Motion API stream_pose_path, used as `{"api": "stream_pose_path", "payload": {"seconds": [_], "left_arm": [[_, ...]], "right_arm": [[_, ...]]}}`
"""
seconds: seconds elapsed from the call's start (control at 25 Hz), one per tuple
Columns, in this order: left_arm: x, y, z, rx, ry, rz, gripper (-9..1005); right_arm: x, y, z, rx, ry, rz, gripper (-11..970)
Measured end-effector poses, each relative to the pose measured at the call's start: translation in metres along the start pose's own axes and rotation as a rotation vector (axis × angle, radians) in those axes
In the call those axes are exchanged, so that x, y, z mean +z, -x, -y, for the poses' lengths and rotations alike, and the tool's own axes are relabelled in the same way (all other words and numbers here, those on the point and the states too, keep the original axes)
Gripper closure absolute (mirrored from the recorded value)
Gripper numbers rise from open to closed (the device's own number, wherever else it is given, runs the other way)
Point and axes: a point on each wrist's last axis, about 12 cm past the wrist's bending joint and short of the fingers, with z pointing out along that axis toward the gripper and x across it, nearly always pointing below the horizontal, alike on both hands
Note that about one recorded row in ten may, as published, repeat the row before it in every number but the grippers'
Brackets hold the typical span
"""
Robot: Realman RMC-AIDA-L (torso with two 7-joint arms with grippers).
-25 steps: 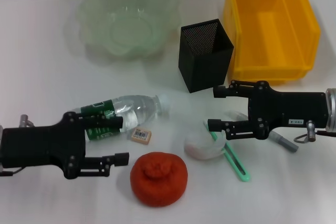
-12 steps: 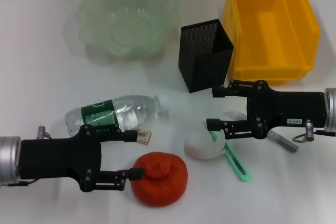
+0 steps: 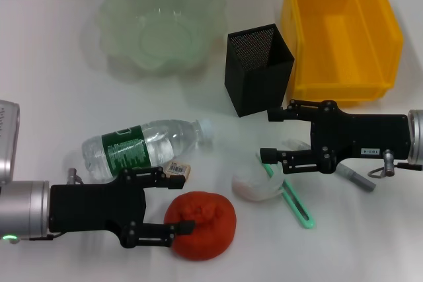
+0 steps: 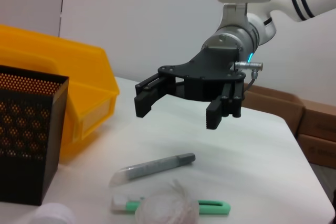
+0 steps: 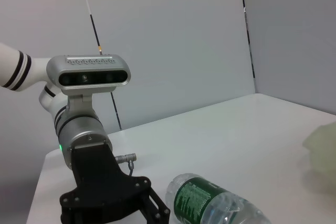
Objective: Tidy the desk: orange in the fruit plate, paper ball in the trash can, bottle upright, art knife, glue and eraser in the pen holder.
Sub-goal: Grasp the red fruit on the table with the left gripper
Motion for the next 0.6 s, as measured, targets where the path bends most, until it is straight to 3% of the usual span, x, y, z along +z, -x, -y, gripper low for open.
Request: {"api": "stream_pose_path", "payload": {"seconds": [0.6], "left_arm": [[0.0094, -0.0086, 0.0003, -0.001, 0.015, -0.024, 275]], "right_arm": [[-0.0009, 0.0016, 0.0015, -0.007, -0.001, -0.003, 145]]}}
